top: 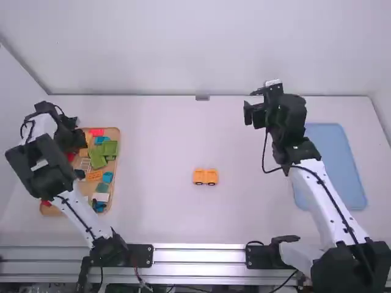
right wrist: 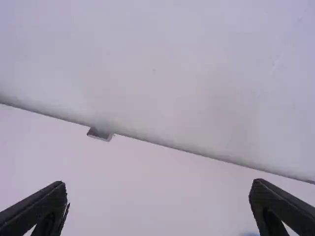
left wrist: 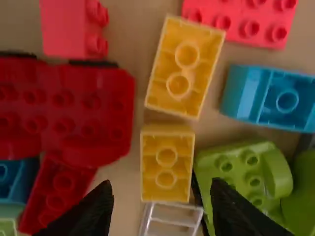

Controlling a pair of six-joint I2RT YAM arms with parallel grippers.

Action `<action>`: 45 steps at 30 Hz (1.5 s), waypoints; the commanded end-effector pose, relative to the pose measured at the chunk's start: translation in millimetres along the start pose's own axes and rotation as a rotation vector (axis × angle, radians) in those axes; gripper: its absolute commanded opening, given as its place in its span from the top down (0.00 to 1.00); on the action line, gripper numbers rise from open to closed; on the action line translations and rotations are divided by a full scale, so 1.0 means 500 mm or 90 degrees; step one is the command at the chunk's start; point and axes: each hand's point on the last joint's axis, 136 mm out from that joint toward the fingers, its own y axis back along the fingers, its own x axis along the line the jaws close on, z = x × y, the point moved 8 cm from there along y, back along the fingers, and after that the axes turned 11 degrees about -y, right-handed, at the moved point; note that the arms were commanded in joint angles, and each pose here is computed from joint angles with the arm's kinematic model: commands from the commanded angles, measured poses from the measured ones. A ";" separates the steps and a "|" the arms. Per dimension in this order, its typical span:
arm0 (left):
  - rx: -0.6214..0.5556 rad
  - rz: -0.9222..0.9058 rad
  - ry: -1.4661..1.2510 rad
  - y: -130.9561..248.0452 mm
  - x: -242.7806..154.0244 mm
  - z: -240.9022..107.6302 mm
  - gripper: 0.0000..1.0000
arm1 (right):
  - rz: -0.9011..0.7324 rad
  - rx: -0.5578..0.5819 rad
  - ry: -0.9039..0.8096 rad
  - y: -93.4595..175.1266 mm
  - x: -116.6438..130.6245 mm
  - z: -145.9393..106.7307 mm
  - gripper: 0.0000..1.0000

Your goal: Assemble lego blocks to make yellow taxi

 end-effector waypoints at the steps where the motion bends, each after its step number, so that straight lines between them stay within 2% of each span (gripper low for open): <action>1: 0.000 -0.033 0.014 -0.025 -0.015 -0.008 0.48 | -0.005 -0.023 -0.003 0.003 -0.001 0.029 0.02; 5: -0.007 -0.055 -0.014 -0.039 -0.030 -0.011 0.48 | -0.004 -0.023 -0.003 0.003 -0.001 0.029 0.02; 14: 0.002 -0.008 0.011 -0.072 -0.022 -0.029 0.52 | -0.002 -0.026 -0.003 0.003 0.000 0.031 0.02; 29: 0.020 -0.016 0.010 -0.075 -0.028 -0.040 0.58 | -0.001 -0.024 -0.003 0.003 0.001 0.030 0.02; 38: 0.025 -0.018 0.014 -0.075 -0.028 -0.043 0.66 | -0.002 -0.022 -0.003 0.003 0.000 0.029 0.02; 45: 0.024 -0.019 0.013 -0.075 -0.029 -0.042 0.55 | -0.002 -0.022 -0.003 0.003 0.001 0.029 0.02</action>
